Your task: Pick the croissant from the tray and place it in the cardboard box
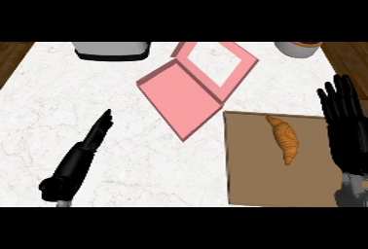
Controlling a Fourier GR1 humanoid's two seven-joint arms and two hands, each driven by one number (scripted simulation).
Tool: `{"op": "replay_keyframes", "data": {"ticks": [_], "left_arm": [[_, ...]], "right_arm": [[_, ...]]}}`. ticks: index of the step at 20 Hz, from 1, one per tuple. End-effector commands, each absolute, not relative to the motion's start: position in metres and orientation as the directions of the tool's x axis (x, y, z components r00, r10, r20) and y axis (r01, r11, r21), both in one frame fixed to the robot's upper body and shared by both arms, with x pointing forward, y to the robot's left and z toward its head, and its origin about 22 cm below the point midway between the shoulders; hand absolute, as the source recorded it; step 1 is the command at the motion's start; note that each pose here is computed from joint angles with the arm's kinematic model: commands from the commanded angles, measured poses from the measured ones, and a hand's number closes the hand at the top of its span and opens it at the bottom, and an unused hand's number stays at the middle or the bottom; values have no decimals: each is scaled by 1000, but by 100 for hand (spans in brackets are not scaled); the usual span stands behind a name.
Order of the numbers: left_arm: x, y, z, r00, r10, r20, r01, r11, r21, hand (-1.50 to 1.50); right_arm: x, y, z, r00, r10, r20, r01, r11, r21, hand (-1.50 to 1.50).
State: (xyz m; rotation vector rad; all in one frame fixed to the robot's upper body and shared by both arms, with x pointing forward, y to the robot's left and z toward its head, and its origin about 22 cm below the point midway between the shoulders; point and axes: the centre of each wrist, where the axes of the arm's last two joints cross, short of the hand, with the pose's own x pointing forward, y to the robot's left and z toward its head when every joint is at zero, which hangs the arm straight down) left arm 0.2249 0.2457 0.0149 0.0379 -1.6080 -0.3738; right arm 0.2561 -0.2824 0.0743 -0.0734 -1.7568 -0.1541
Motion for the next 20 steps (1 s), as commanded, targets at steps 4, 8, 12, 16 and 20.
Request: {"op": "replay_keyframes", "data": {"ticks": [4, 8, 12, 16, 20], "left_arm": [[251, 261, 49, -242, -338, 910, 151, 913, 379, 0], [256, 268, 55, -238, -350, 906, 192, 898, 397, 0], [271, 263, 63, -263, -341, 903, 202, 896, 397, 0], [281, 258, 73, -263, -326, 908, 218, 897, 385, 0], [286, 269, 66, -264, -342, 902, 209, 892, 400, 0]], "right_arm": [[267, -325, 192, -449, 283, 848, 22, 952, -305, -150], [266, -367, 222, -360, 691, 626, 59, 687, -724, -150], [267, -399, 208, -481, 661, 576, -33, 643, -765, -150], [274, -404, 198, -563, 709, 425, -71, 471, -879, -150], [280, -396, 207, -582, 756, 299, -74, 316, -946, -150]]}}
